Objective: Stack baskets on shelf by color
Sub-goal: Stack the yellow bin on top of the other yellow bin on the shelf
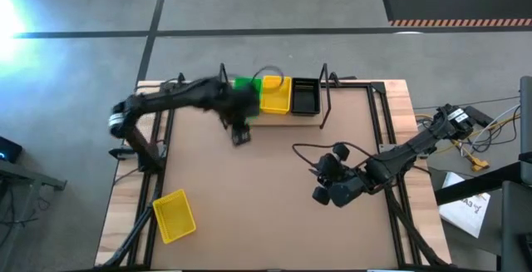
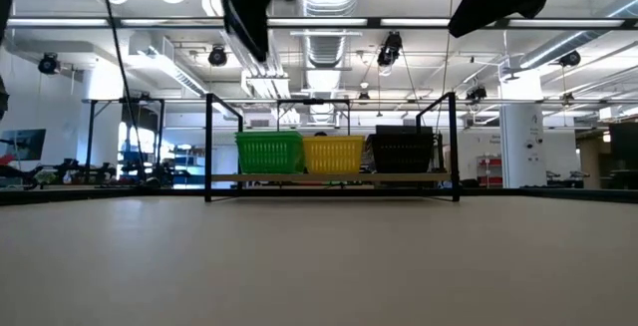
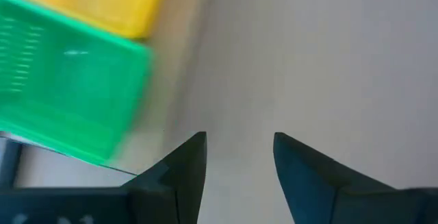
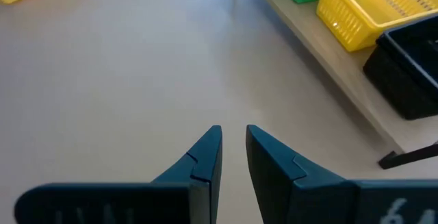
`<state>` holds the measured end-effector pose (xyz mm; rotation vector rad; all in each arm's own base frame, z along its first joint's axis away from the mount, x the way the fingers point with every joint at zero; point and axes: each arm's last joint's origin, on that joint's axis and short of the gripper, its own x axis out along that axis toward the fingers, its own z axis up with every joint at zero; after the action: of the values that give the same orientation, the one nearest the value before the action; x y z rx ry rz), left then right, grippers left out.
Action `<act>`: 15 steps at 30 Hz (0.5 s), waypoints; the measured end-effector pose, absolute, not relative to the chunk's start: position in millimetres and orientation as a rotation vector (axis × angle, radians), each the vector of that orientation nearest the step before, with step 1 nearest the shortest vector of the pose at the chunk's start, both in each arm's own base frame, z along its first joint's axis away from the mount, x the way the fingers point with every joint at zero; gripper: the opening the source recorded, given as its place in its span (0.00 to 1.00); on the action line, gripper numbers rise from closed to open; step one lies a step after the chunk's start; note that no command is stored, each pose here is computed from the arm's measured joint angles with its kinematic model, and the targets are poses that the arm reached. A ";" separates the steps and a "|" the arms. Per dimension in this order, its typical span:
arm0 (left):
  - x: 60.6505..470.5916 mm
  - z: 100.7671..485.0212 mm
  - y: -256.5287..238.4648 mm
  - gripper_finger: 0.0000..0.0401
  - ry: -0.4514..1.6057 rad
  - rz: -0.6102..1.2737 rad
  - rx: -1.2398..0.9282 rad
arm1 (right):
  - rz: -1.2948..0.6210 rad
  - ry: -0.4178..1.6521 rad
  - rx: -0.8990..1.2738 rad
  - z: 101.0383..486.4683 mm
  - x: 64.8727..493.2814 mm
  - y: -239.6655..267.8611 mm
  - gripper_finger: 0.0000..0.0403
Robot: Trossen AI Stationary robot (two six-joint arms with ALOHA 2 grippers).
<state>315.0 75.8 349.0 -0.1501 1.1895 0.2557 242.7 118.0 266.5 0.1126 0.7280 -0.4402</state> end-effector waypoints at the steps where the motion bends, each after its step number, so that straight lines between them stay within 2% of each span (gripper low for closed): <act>1: 309.9 355.5 59.5 0.38 1.165 0.245 -0.162 | -0.446 0.728 0.112 266.4 243.7 116.0 0.15; 5: 285.9 370.1 -8.9 0.38 1.098 0.241 -0.208 | -0.461 0.743 0.069 263.4 246.9 107.2 0.15; 9: 257.2 369.3 -71.0 0.38 1.080 0.221 -0.311 | -0.455 0.725 0.037 259.9 253.5 99.5 0.15; 15: 214.2 348.5 -144.6 0.38 1.221 0.221 -0.624 | -0.400 0.652 -0.021 255.6 264.7 93.8 0.15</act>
<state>214.2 -144.6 348.5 -0.6245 1.2210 0.2210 264.7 93.8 255.6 -0.0208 0.6522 -0.4004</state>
